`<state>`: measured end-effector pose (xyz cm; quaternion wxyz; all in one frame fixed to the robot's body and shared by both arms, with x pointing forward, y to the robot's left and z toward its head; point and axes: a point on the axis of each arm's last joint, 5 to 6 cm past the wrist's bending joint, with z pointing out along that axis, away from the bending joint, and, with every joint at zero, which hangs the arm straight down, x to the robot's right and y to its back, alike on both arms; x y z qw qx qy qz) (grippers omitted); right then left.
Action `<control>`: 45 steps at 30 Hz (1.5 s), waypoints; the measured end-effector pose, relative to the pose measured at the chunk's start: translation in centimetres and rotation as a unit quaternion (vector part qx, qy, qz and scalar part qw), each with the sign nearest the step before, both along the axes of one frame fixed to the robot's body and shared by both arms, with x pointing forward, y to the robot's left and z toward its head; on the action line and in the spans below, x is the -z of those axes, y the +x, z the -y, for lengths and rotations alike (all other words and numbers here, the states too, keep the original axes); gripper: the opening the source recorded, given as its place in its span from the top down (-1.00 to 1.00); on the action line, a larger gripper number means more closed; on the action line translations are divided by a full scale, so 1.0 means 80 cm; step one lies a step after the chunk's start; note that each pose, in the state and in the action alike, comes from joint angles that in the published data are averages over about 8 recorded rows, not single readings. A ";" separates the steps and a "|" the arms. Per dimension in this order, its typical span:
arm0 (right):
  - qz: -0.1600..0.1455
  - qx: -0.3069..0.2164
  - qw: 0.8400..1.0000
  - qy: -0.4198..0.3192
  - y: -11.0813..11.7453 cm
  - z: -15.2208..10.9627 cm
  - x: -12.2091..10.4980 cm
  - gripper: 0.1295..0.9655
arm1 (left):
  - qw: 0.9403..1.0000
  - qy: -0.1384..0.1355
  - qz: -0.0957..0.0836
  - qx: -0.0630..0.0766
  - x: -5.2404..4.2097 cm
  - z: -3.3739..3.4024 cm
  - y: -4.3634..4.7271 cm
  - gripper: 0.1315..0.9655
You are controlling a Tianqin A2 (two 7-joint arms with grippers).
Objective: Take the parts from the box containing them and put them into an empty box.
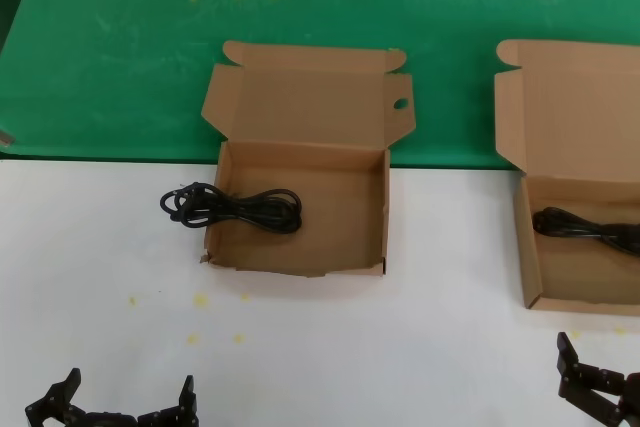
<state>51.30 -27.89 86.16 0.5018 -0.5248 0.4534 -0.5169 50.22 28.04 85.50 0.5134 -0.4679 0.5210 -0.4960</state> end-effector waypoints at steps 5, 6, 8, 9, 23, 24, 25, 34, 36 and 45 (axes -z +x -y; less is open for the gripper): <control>0.000 0.000 1.000 0.000 0.000 0.000 0.000 -1.00 | 1.000 0.000 0.000 0.000 0.000 0.0000 0.000 -1.00; 0.000 0.000 1.000 0.000 0.000 0.000 0.000 -1.00 | 1.000 0.000 0.000 0.000 0.000 0.0000 0.000 -1.00; 0.000 0.000 1.000 0.000 0.000 0.000 0.000 -1.00 | 1.000 0.000 0.000 0.000 0.000 0.0000 0.000 -1.00; 0.000 0.000 1.000 0.000 0.000 0.000 0.000 -1.00 | 1.000 0.000 0.000 0.000 0.000 0.0000 0.000 -1.00; 0.000 0.000 1.000 0.000 0.000 0.000 0.000 -1.00 | 1.000 0.000 0.000 0.000 0.000 0.0000 0.000 -1.00; 0.000 0.000 1.000 0.000 0.000 0.000 0.000 -1.00 | 1.000 0.000 0.000 0.000 0.000 0.0000 0.000 -1.00; 0.000 0.000 1.000 0.000 0.000 0.000 0.000 -1.00 | 1.000 0.000 0.000 0.000 0.000 0.0000 0.000 -1.00; 0.000 0.000 1.000 0.000 0.000 0.000 0.000 -1.00 | 1.000 0.000 0.000 0.000 0.000 0.0000 0.000 -1.00; 0.000 0.000 1.000 0.000 0.000 0.000 0.000 -1.00 | 1.000 0.000 0.000 0.000 0.000 0.0000 0.000 -1.00; 0.000 0.000 1.000 0.000 0.000 0.000 0.000 -1.00 | 1.000 0.000 0.000 0.000 0.000 0.0000 0.000 -1.00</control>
